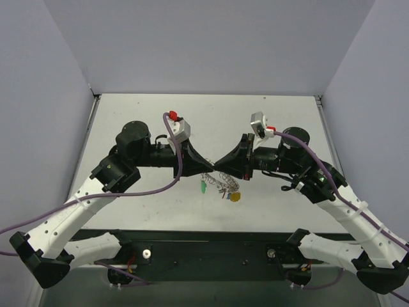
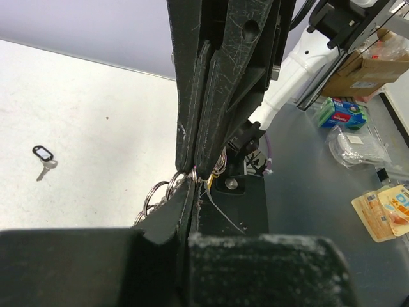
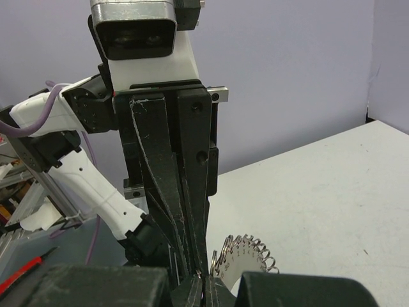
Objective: Put the keys on the keyring
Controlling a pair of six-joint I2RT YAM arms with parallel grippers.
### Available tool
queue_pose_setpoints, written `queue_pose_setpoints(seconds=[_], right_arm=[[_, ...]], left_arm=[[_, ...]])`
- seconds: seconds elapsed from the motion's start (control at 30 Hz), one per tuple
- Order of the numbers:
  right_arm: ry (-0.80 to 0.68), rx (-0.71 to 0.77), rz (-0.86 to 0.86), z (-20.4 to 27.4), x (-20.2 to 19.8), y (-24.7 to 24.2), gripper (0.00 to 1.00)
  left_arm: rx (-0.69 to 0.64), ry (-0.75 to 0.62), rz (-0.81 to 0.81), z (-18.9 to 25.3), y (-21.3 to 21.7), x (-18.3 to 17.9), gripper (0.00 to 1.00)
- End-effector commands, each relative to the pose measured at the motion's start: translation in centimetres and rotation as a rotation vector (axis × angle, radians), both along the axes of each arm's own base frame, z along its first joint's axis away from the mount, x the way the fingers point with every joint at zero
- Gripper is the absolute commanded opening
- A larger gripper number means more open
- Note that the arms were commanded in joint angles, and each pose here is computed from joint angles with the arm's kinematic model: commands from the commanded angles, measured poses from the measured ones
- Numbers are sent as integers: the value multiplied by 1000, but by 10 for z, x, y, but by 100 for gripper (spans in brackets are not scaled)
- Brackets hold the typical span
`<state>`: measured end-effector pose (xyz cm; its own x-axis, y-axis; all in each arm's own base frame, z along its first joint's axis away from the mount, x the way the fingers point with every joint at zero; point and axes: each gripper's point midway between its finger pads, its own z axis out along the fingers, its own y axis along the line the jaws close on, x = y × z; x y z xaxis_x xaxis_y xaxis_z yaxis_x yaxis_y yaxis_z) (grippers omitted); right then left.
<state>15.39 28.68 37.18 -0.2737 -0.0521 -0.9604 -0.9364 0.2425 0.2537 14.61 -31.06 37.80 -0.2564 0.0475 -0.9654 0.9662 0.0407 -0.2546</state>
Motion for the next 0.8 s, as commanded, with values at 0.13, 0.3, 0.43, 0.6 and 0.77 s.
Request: queue_pose_setpoints(seconds=[0.13,0.3,0.43,0.6,0.77], right_arm=[[-56,101,98,33,-24,4,23],[-92,121,-25,33,-13,-11,80],[-132,155,-88,43,-7,-19,87],[-147,170,-148,45,-2,-30,89],[-144,173,-171,44,2,-36,89]], left_arm=[[-141,-146,158,37,-2,34,0],[-236,-149,222,39,6,35,0],[-332,-159,253,45,15,31,0],[-498,-195,256,60,26,21,0],[-550,-237,210,63,29,10,0]])
